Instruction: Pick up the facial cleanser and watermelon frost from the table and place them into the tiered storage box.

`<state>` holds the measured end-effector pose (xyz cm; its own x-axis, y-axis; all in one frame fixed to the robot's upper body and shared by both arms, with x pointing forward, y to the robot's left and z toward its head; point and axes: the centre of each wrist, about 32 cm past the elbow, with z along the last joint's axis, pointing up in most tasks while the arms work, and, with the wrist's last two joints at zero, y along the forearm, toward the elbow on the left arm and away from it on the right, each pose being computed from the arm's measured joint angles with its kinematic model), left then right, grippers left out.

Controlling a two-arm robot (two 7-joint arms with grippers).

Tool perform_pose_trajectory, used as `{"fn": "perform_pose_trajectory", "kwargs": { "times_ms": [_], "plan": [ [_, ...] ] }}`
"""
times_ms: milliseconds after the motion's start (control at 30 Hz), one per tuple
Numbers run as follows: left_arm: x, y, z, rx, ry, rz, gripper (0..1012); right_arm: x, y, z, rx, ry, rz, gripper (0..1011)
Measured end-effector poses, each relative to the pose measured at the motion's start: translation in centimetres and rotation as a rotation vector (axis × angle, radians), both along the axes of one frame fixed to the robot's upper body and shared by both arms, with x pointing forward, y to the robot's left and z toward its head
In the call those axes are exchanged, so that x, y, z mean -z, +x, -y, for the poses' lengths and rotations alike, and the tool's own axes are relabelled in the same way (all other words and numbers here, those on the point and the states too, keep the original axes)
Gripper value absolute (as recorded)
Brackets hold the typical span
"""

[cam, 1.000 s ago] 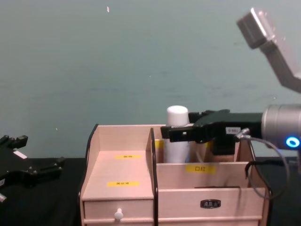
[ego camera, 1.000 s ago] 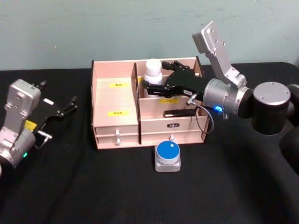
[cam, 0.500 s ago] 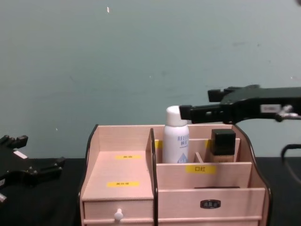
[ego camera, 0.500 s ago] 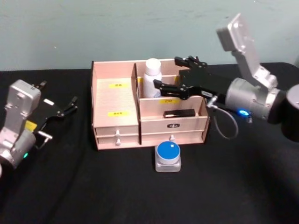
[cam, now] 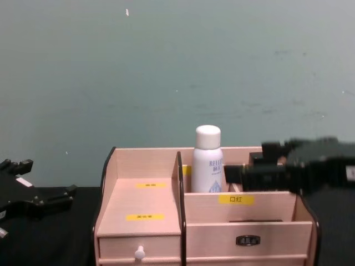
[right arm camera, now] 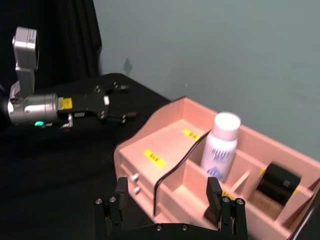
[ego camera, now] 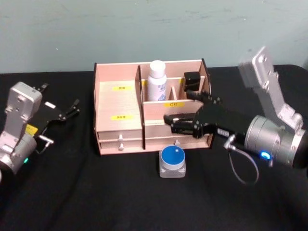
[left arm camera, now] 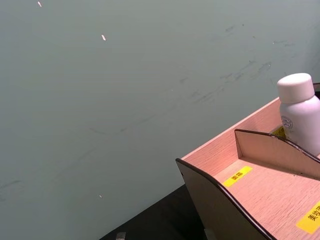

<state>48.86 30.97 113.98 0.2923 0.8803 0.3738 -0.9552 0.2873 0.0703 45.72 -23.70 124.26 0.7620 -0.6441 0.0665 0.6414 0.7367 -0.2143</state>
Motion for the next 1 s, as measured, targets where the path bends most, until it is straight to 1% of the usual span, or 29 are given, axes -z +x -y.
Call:
{"fn": "perform_pose_trajectory", "kwargs": {
  "times_ms": [67, 100, 167, 200, 267, 400, 467, 500, 567, 700, 767, 1000],
  "plan": [
    [0.0, 0.0, 0.0, 0.0, 0.0, 0.0, 1009, 0.6, -0.8, -0.1, 0.007, -0.001, -0.023, 1000],
    [0.0, 0.0, 0.0, 0.0, 0.0, 0.0, 1010, 0.6, -0.8, -0.1, 0.007, -0.001, -0.023, 1000],
    [0.0, 0.0, 0.0, 0.0, 0.0, 0.0, 1010, 1.3, -1.6, -0.2, 0.019, -0.002, -0.052, 1000],
    [0.0, 0.0, 0.0, 0.0, 0.0, 0.0, 1010, 1.3, -1.6, -0.2, 0.019, -0.002, -0.052, 1000],
    [0.0, 0.0, 0.0, 0.0, 0.0, 0.0, 1010, 1.8, -2.1, -0.3, 0.023, -0.01, -0.08, 1000],
    [0.0, 0.0, 0.0, 0.0, 0.0, 0.0, 1010, 2.5, -2.5, -0.4, 0.024, -0.027, -0.121, 1000],
    [0.0, 0.0, 0.0, 0.0, 0.0, 0.0, 1010, 2.9, -2.6, -0.4, 0.026, -0.034, -0.139, 1000],
    [0.0, 0.0, 0.0, 0.0, 0.0, 0.0, 1010, 3.3, -2.6, -0.4, 0.029, -0.041, -0.155, 1000],
    [0.0, 0.0, 0.0, 0.0, 0.0, 0.0, 1010, 4.4, -2.6, -0.3, 0.039, -0.066, -0.207, 1000],
    [0.0, 0.0, 0.0, 0.0, 0.0, 0.0, 1010, 5.3, -2.5, -0.2, 0.054, -0.09, -0.238, 1000],
    [0.0, 0.0, 0.0, 0.0, 0.0, 0.0, 1010, 5.7, -2.5, -0.2, 0.059, -0.101, -0.25, 1000],
    [0.0, 0.0, 0.0, 0.0, 0.0, 0.0, 1010, 6.2, -2.3, -0.4, 0.064, -0.122, -0.258, 1000]
  ]
}}
